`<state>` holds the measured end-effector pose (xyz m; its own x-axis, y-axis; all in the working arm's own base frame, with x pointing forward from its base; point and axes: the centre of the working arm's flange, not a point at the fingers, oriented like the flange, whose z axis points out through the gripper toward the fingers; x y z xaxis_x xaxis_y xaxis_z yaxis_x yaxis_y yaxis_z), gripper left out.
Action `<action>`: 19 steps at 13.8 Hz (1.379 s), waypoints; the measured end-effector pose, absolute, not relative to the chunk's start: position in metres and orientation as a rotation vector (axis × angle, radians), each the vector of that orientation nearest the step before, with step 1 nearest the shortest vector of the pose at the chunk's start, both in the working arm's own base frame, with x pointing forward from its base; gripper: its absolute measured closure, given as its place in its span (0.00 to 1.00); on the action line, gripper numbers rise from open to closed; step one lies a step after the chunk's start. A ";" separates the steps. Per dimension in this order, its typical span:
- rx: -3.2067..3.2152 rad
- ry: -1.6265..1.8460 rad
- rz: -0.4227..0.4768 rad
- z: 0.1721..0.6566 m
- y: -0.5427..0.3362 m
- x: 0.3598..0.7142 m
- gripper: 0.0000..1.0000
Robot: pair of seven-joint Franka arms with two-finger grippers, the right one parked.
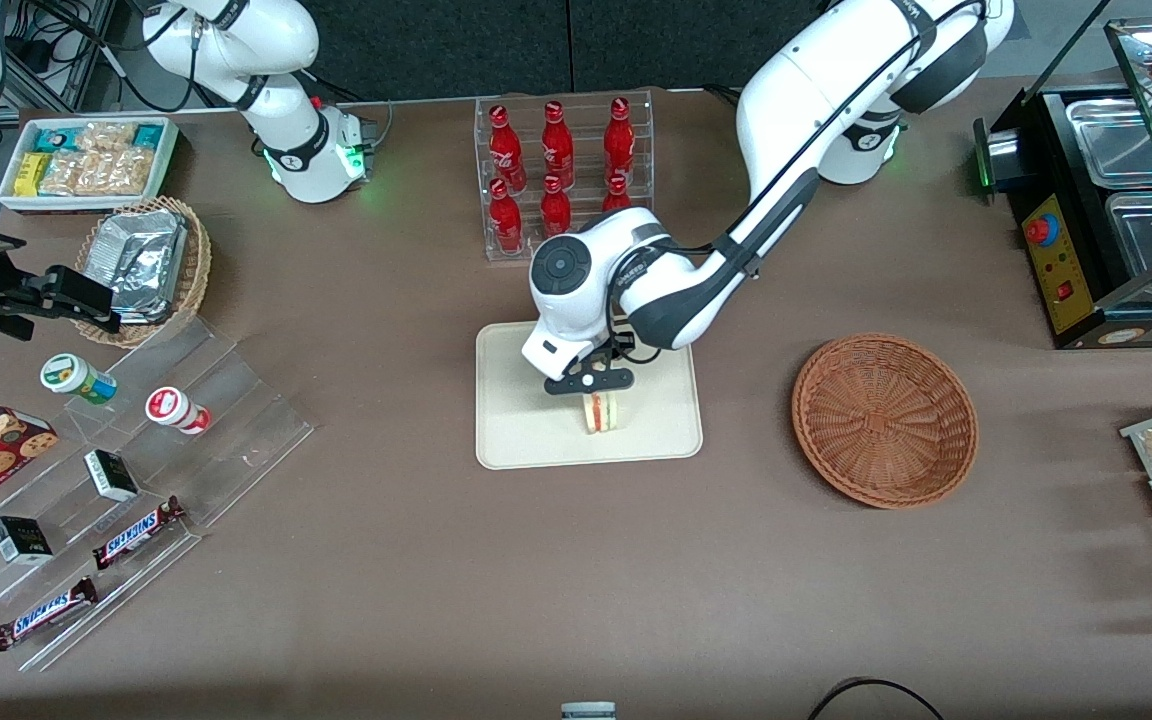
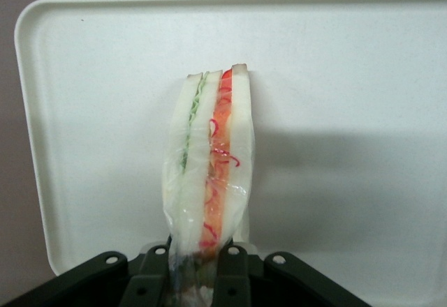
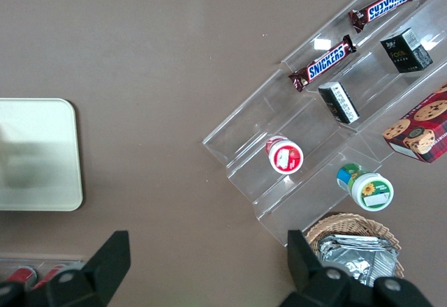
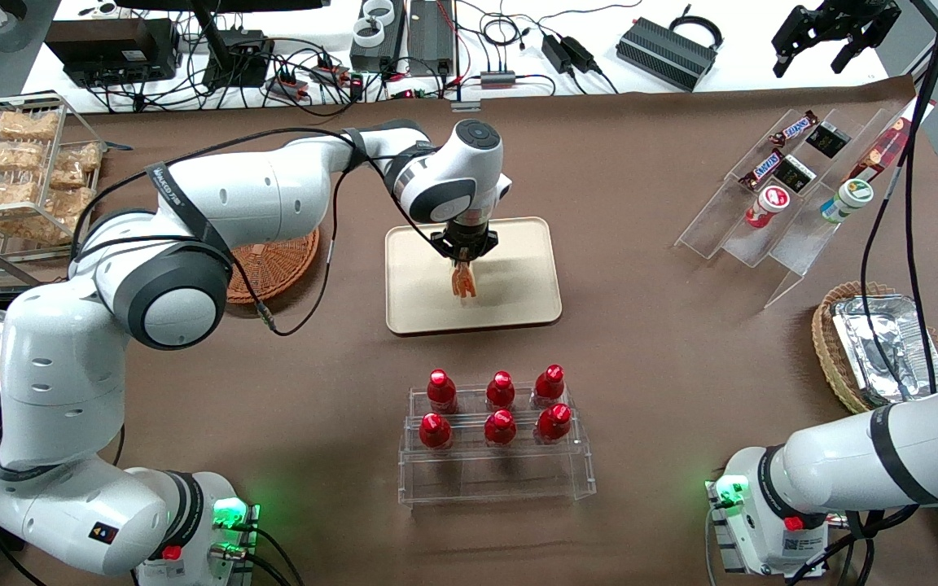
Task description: Place sandwich from basket to tray
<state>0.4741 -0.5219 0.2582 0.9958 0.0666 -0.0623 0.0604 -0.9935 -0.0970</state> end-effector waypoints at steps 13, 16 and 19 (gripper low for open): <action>-3.026 -0.053 0.062 0.253 -0.531 0.468 0.17; -3.005 -0.105 0.038 0.285 -0.524 0.482 0.00; -2.983 -0.227 0.023 0.351 -0.497 0.508 0.00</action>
<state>0.5076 -0.4966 0.3510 0.9885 0.1515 -0.0040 0.1492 -0.9774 -0.1498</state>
